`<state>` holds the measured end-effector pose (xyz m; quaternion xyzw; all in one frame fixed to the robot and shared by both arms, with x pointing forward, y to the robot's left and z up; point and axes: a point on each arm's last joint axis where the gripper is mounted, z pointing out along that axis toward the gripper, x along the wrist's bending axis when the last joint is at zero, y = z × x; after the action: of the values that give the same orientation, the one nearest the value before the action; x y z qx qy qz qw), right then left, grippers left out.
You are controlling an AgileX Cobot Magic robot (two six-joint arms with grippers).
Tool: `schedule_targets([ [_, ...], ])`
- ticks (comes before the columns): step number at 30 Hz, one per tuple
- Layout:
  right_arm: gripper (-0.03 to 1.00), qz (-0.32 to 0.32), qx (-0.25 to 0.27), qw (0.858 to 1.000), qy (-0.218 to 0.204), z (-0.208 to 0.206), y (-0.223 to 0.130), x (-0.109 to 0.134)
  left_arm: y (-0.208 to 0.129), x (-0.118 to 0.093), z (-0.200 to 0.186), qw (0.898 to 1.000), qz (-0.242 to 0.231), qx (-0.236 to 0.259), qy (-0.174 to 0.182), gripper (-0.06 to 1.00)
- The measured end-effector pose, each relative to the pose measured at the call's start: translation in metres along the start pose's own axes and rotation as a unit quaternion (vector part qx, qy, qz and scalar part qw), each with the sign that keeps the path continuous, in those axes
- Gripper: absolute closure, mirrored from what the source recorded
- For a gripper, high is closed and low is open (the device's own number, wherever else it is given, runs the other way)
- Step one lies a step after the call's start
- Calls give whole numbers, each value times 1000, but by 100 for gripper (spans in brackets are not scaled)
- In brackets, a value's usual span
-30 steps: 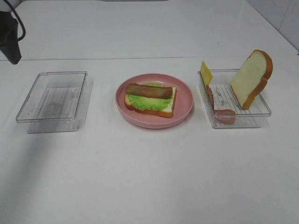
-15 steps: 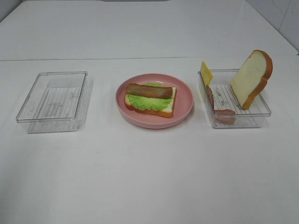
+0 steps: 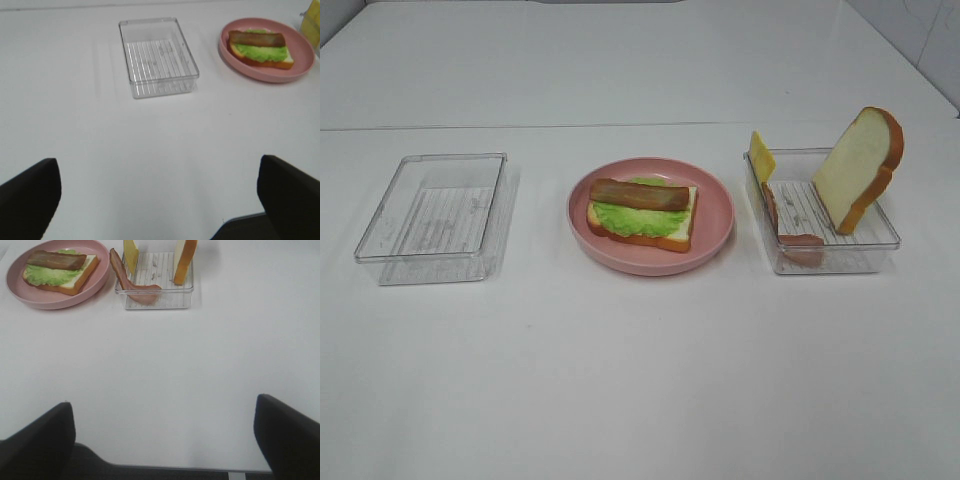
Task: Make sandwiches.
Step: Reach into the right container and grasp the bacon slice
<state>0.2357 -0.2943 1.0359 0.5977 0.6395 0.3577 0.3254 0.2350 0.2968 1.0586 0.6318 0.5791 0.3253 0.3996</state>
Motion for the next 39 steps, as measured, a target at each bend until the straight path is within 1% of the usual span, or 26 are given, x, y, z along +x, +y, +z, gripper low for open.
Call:
schedule_targets([
  [1,3,0,0,1000,0,0,0,0,-3,0,-3,1000,0,-10,-1,-4],
  [3,3,0,0,1000,0,0,0,0,-4,0,-4,1000,1,-12,-1,-4],
  [16,3,0,0,1000,0,0,0,0,-5,-1,-3,1000,6,-11,-3,-4],
  [17,3,0,0,1000,0,0,0,0,-5,-1,-3,1000,4,-11,1,-4],
  [18,3,0,0,1000,0,0,0,0,-5,-1,-3,1000,-5,-12,17,-4],
  [19,3,0,0,1000,0,0,0,0,-5,-1,-3,1000,-5,-12,17,-4],
  [20,3,0,0,1000,0,0,0,0,-5,-2,-2,999,-17,-13,40,-4],
  [21,3,0,0,1000,0,0,0,0,-5,-2,-2,998,-24,-14,53,-4],
  [22,3,0,0,1000,0,0,0,0,-5,-2,-2,998,-24,-14,53,-4],
  [23,3,0,0,1000,0,0,0,0,-4,-2,-2,997,-31,-15,67,-4],
  [30,3,0,0,1000,0,0,0,0,-4,-2,-2,997,-33,-15,71,-4],
  [33,3,1,14,1000,0,3,2,0,-4,-2,-2,997,-33,-15,71,-4],
  [34,3,2,39,999,1,7,8,0,-4,-2,-2,997,-33,-15,71,-4],
  [35,3,2,39,999,1,7,8,0,-4,-2,-2,997,-33,-15,71,-4],
  [36,3,3,68,998,1,12,17,-1,-4,-2,-2,997,-33,-15,71,-4],
  [37,3,4,85,996,2,16,24,-1,-4,-2,-2,997,-33,-15,71,-4],
  [38,3,4,85,996,2,16,24,-1,-4,-2,-2,997,-33,-15,71,-4],
  [39,3,5,125,992,2,22,38,-2,-4,-2,-2,997,-33,-15,71,-4],
])
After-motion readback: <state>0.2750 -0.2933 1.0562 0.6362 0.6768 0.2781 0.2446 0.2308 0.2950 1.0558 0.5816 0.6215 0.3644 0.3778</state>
